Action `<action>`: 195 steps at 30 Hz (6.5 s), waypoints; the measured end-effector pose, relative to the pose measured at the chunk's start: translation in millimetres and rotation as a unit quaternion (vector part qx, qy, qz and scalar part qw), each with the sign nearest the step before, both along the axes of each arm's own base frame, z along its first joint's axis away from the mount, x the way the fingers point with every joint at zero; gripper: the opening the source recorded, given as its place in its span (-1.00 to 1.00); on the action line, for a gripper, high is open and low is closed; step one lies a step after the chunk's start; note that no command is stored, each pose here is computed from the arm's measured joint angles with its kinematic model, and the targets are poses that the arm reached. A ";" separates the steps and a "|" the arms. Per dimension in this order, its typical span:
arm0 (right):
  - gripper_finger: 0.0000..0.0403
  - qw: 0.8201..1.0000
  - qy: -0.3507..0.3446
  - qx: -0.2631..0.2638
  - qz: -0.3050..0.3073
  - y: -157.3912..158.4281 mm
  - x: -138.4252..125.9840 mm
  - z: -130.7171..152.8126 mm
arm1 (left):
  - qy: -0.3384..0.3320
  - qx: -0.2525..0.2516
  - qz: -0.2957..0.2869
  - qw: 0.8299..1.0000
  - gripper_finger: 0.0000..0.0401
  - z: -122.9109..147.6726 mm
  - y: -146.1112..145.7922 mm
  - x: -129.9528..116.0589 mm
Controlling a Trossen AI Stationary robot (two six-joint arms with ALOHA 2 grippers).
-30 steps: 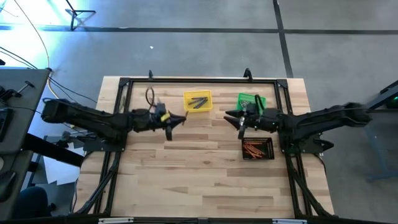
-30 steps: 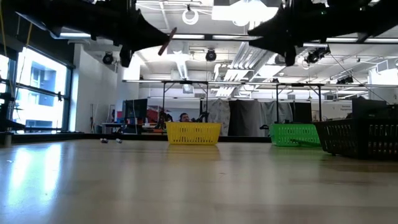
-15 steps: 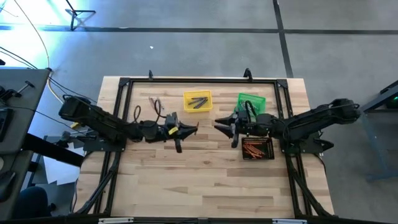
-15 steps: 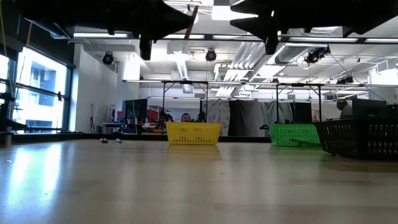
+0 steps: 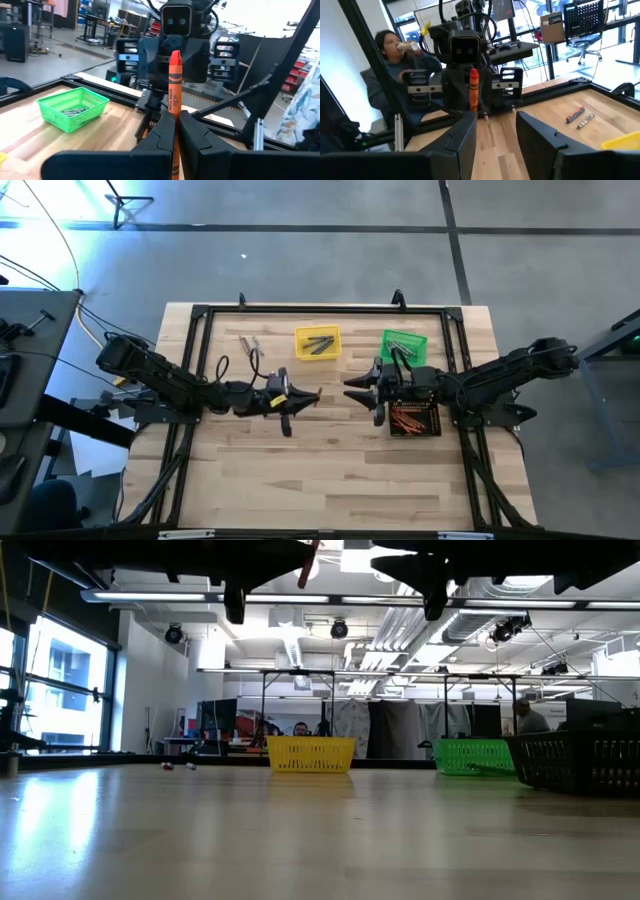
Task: Sort crayons
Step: Put the orange crayon into the black basket
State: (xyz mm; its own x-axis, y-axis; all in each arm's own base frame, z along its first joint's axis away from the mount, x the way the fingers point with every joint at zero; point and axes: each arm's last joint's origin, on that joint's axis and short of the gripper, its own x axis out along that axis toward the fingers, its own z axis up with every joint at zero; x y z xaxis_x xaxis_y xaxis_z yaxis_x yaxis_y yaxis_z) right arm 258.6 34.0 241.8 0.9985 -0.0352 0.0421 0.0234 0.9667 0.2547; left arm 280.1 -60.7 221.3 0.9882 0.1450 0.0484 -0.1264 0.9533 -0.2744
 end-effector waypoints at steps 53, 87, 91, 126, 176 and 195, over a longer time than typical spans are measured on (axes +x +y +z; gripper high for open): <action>-0.44 0.998 0.066 0.007 -0.009 -7.8 58.0 44.2 | 0.003 0.015 0.032 0.999 -1.00 13.7 -4.3 13.6; -1.00 0.873 0.443 0.151 -0.137 -33.8 -24.8 13.3 | 0.064 0.038 0.071 0.995 -0.40 2.8 -2.6 12.4; -1.00 0.825 0.518 0.174 -0.147 -8.6 -42.1 3.7 | 0.076 0.036 0.072 0.994 -0.44 0.1 -2.2 12.2; -0.31 0.849 0.497 0.068 -0.167 32.9 -40.7 11.2 | 0.373 -0.061 0.299 0.876 -0.51 -63.8 57.7 -22.9; -0.31 0.859 0.469 0.033 -0.202 -49.4 -16.4 19.7 | 0.476 -0.140 0.338 0.800 -0.56 -52.1 209.9 -67.4; -0.31 0.857 0.483 -0.004 -0.181 -49.2 -16.9 19.3 | 0.498 -0.200 0.421 0.731 -0.56 -61.3 202.9 -83.0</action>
